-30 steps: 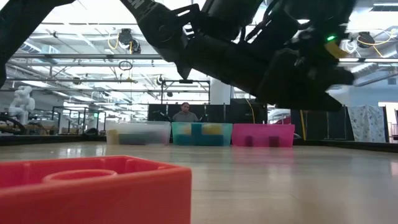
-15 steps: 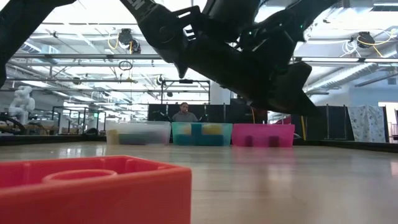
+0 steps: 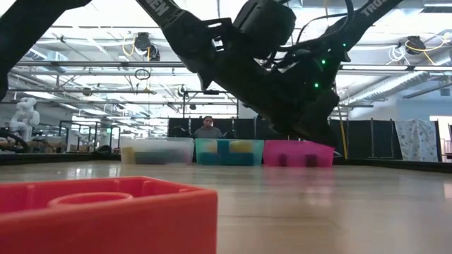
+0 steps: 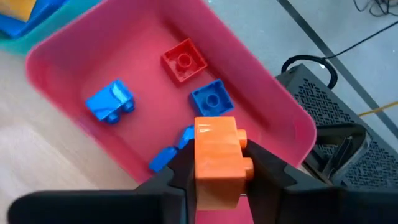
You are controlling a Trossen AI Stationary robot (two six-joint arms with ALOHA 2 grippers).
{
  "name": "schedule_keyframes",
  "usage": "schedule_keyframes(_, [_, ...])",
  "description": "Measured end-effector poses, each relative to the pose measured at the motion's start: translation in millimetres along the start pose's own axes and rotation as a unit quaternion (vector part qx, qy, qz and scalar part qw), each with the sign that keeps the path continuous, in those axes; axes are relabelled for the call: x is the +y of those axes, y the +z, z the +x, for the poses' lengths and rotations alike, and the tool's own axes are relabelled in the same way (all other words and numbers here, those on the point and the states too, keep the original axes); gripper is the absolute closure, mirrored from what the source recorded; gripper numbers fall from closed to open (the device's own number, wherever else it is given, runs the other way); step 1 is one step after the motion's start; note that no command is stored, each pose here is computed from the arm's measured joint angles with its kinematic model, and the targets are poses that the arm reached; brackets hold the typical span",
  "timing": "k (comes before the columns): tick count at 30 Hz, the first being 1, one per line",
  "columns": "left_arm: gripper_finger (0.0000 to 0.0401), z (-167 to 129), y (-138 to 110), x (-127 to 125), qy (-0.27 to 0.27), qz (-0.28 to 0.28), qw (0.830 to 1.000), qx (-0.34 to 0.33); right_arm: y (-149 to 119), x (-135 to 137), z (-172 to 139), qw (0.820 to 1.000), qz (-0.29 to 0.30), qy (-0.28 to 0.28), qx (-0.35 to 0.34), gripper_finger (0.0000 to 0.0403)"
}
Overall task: Sort blocks by size
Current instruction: Put the orange 4 stud game piece into the red bin
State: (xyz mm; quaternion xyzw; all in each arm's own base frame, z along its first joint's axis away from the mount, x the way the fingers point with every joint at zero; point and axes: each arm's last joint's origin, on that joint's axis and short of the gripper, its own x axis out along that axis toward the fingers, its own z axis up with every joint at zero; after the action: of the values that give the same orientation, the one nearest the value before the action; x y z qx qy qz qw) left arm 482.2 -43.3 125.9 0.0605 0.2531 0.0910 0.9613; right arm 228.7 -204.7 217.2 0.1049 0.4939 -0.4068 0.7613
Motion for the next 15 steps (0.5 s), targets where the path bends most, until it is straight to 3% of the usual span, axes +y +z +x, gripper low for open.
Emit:
schedule_keyframes(7, [0.0180, 0, 4, -2, -0.094, 0.018, 0.995, -0.024, -1, -3, 1, 1.000, 0.028, -0.003, 0.004, 0.0254])
schedule_keyframes(15, [0.0180, -5, 7, -18, -0.193, 0.114, 0.973, -0.062, -12, 5, -10, 0.999, 0.002, 0.003, 0.052, 0.0191])
